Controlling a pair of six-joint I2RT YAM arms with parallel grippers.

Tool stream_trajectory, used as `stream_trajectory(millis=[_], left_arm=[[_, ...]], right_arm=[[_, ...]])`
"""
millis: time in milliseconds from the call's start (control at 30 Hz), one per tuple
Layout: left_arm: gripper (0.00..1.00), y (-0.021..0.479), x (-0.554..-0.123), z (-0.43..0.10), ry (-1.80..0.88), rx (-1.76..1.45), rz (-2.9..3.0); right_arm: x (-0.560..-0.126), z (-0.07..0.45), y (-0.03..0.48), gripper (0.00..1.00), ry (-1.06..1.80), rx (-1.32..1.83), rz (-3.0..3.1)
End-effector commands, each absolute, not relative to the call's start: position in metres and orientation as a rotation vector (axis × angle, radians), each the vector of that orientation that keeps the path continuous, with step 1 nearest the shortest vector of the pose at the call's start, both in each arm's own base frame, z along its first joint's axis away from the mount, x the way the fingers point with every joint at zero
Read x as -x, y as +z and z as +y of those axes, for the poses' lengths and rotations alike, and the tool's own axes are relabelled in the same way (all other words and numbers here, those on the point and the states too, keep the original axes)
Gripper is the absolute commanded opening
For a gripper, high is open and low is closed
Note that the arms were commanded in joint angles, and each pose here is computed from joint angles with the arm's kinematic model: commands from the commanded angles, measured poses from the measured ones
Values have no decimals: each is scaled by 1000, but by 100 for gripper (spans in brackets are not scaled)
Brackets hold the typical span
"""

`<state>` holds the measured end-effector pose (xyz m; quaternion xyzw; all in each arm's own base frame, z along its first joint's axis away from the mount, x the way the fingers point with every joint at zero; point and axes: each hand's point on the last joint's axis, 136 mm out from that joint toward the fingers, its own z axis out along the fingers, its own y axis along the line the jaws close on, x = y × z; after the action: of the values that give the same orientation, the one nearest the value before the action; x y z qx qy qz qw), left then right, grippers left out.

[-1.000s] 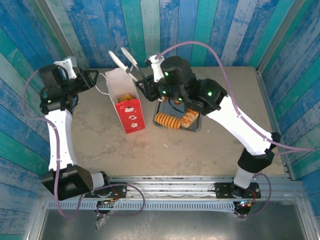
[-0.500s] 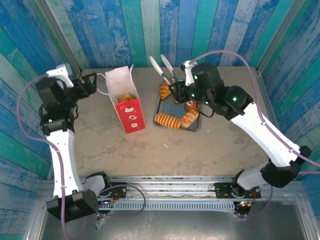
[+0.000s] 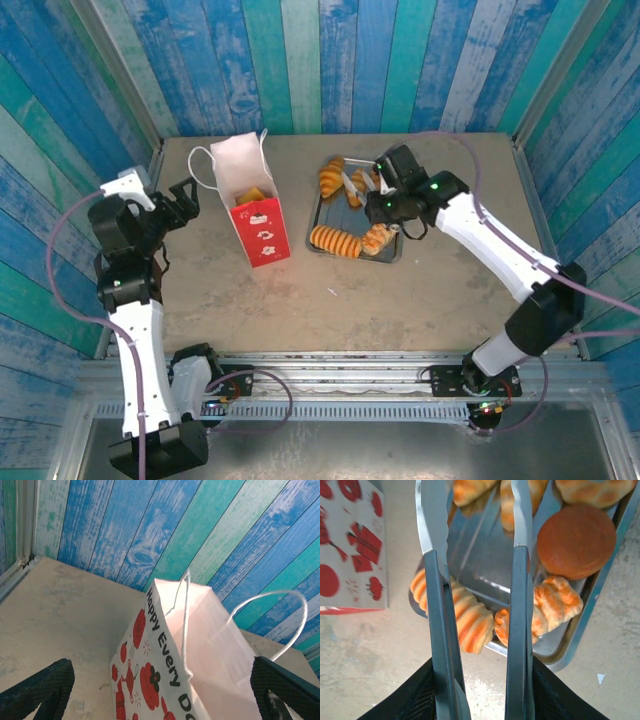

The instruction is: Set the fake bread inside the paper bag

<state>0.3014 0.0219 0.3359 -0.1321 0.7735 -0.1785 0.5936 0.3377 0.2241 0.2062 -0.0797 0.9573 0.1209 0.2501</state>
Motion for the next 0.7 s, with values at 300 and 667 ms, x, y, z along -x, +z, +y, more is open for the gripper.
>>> stream_trajectory(millis=[300, 667], left_arm=[[94, 295, -300, 11, -489, 298, 1857], [94, 281, -307, 10, -510, 297, 1882]], right_arm=[[-375, 223, 172, 45, 149, 228, 2746], [-394, 214, 159, 47, 32, 221, 2775]])
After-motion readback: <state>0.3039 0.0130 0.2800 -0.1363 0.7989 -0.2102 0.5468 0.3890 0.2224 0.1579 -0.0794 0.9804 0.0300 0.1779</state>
